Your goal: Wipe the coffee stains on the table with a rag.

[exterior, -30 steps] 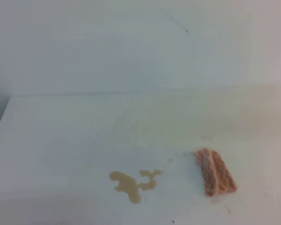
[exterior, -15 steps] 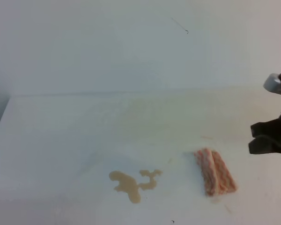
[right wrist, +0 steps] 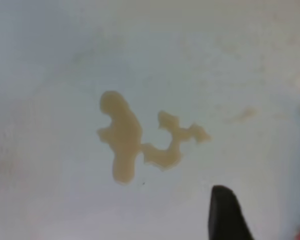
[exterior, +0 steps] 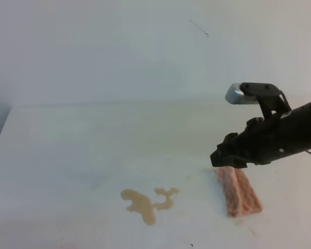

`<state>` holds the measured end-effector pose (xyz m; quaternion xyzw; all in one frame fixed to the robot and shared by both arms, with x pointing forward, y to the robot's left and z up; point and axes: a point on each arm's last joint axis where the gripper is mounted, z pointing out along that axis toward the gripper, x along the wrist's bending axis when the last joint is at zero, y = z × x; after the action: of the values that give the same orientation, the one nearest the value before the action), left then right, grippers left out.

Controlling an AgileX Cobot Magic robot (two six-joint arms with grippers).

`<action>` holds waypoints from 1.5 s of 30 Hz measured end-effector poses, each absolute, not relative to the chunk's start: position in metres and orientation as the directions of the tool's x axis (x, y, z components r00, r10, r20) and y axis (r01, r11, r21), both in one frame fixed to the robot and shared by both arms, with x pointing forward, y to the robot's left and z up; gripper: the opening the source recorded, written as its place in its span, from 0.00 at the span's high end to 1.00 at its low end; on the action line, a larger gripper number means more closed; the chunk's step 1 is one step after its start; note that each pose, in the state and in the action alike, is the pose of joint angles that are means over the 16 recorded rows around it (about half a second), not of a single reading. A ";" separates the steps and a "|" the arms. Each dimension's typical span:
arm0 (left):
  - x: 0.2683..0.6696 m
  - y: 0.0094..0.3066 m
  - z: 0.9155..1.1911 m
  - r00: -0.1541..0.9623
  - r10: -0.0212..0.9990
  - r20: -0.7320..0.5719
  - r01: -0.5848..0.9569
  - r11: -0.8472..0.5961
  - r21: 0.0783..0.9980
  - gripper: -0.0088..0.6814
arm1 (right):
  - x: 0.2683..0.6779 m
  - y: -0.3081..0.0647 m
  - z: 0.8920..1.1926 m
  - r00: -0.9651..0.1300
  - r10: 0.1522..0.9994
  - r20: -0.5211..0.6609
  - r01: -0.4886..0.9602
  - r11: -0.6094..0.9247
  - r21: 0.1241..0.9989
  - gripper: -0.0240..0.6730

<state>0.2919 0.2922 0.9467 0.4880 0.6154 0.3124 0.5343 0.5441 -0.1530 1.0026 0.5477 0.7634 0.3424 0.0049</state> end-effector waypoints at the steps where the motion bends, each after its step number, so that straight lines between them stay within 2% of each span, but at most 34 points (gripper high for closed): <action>1: 0.292 0.292 0.947 0.047 0.935 -0.353 0.267 0.328 0.906 0.99 | 0.546 -0.151 1.000 -0.404 0.840 0.363 0.834 0.174 0.524 0.55; 8: 0.292 0.292 0.947 0.047 0.935 -0.353 0.267 0.328 0.906 0.99 | 0.560 -0.144 0.967 -0.388 0.864 0.320 0.856 0.209 0.473 0.41; 15: 0.292 0.292 0.947 0.047 0.935 -0.353 0.267 0.328 0.906 0.99 | 0.571 -0.146 0.928 -0.377 0.891 0.253 0.871 0.249 0.424 0.41; 18: 0.292 0.292 0.947 0.047 0.935 -0.353 0.267 0.328 0.906 0.99 | 0.574 -0.147 0.916 -0.379 0.896 0.232 0.874 0.264 0.407 0.45; 24: 0.292 0.292 0.947 0.047 0.935 -0.353 0.267 0.328 0.906 0.99 | 0.577 -0.146 0.903 -0.386 0.896 0.219 0.881 0.288 0.376 0.63; 33: 0.292 0.292 0.947 0.047 0.935 -0.353 0.267 0.328 0.906 0.99 | 0.589 -0.135 0.914 -0.401 0.874 0.275 0.885 0.292 0.362 0.88; 40: 0.292 0.292 0.947 0.047 0.935 -0.353 0.267 0.328 0.906 0.99 | 0.599 -0.111 0.932 -0.446 0.834 0.325 0.867 0.311 0.390 0.91; 45: 0.292 0.292 0.947 0.047 0.935 -0.353 0.267 0.328 0.906 0.99 | 0.599 -0.088 0.932 -0.486 0.805 0.340 0.849 0.343 0.402 0.91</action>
<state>0.2919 0.2922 0.9467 0.4880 0.6154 0.3124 0.5343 0.5993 -0.0885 0.9320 0.5054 0.8183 0.2707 -0.0404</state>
